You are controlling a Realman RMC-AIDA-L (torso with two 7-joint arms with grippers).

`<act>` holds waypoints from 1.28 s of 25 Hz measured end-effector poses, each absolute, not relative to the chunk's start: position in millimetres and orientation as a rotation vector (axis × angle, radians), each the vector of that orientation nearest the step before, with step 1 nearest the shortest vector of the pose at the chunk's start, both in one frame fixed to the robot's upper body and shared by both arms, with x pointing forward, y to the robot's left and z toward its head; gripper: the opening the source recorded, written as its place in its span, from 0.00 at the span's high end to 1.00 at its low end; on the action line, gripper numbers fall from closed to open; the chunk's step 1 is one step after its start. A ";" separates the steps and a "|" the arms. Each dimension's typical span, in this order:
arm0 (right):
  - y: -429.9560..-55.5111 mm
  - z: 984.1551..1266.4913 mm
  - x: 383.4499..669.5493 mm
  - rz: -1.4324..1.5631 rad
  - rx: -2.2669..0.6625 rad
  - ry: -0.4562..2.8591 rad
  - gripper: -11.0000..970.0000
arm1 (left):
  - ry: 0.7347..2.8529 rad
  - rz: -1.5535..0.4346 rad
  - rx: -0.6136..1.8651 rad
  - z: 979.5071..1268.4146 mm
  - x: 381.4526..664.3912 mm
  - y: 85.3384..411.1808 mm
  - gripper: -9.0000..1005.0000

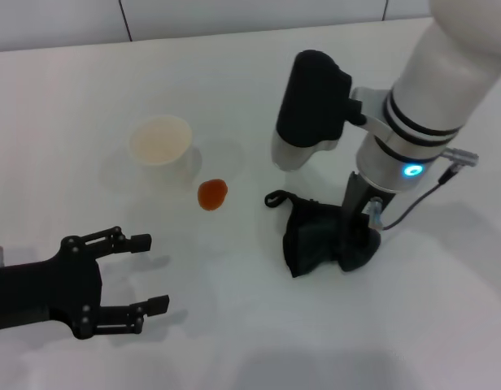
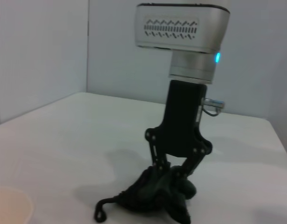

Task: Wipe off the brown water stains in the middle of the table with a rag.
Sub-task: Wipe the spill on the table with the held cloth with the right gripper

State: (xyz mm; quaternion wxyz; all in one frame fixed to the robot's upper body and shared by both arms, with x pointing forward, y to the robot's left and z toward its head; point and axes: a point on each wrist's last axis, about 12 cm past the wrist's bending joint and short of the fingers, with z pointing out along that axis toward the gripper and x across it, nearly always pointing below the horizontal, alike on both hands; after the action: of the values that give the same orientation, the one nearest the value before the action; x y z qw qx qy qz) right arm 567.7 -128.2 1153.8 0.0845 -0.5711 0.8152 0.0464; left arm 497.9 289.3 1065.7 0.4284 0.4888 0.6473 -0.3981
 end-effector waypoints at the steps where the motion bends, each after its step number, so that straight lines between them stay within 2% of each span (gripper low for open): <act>1: -125.4 1154.1 568.8 0.138 -1.712 2.426 0.85 | 1.616 -0.996 1.222 1065.6 497.8 289.0 0.14; 32: -60.4 1164.1 599.4 0.134 -1.791 2.237 0.85 | 1.588 -1.017 1.293 1068.0 504.5 278.8 0.14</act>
State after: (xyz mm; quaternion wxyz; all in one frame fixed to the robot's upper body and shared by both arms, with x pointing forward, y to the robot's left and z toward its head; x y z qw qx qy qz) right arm 599.4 -60.4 1164.1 0.1359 -0.6185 0.7726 0.0462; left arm 504.5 278.8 1068.0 0.4146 0.5146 0.6321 -0.4048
